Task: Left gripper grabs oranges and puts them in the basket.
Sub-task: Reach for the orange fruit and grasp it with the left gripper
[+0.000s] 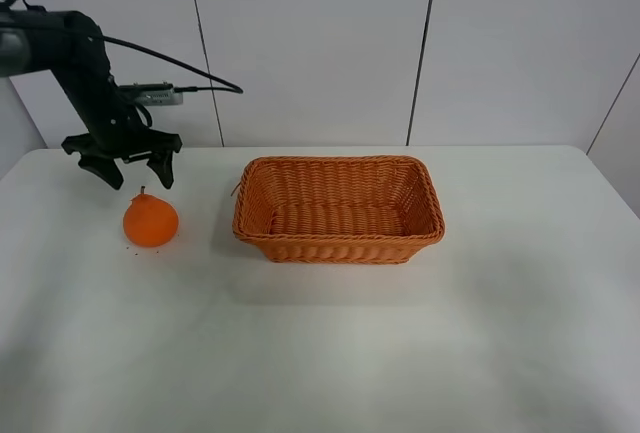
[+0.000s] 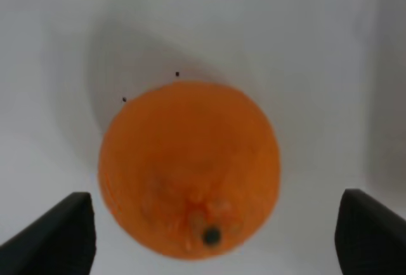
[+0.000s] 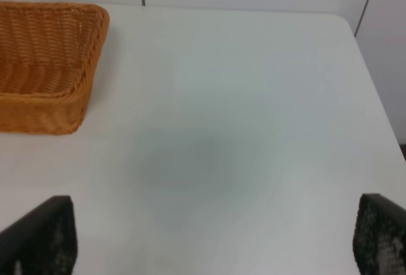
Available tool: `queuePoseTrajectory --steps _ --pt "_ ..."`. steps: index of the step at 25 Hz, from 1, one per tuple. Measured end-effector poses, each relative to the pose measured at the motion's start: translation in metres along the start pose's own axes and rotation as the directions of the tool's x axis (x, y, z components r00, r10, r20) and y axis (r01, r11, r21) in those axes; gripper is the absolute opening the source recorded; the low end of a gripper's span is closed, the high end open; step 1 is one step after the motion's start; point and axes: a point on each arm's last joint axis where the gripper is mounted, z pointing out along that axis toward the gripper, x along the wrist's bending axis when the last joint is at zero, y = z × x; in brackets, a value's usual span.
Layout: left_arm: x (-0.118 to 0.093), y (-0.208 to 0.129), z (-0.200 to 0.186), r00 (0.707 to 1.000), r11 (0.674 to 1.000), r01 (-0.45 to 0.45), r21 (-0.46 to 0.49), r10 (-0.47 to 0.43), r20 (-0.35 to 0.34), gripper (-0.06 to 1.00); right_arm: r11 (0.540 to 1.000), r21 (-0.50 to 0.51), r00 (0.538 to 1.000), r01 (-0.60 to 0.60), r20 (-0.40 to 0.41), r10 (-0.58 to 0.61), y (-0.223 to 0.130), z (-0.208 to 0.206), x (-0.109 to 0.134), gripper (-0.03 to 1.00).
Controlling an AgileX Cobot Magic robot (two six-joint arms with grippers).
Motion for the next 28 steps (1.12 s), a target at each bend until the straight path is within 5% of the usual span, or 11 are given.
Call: queuePoseTrajectory --steps 17,20,25,28 --pt "0.006 0.002 0.045 1.000 0.997 0.006 0.073 -0.006 -0.004 0.82 1.000 0.000 1.000 0.000 0.000 0.000 0.000 0.000 0.000 0.69" --pt "0.009 0.001 0.047 1.000 0.996 0.022 0.087 -0.021 -0.022 0.69 1.000 0.000 1.000 0.000 0.000 0.000 0.000 0.000 0.000 0.69" --pt "0.016 -0.002 0.047 0.998 0.993 0.038 0.112 -0.032 -0.048 0.22 1.000 0.000 1.000 0.000 0.000 0.000 0.000 0.000 0.000 0.69" --pt "0.019 -0.001 0.046 0.998 0.992 0.042 0.116 -0.036 -0.054 0.19 1.000 0.000 1.000 0.000 0.000 0.000 0.000 0.000 0.000 0.69"
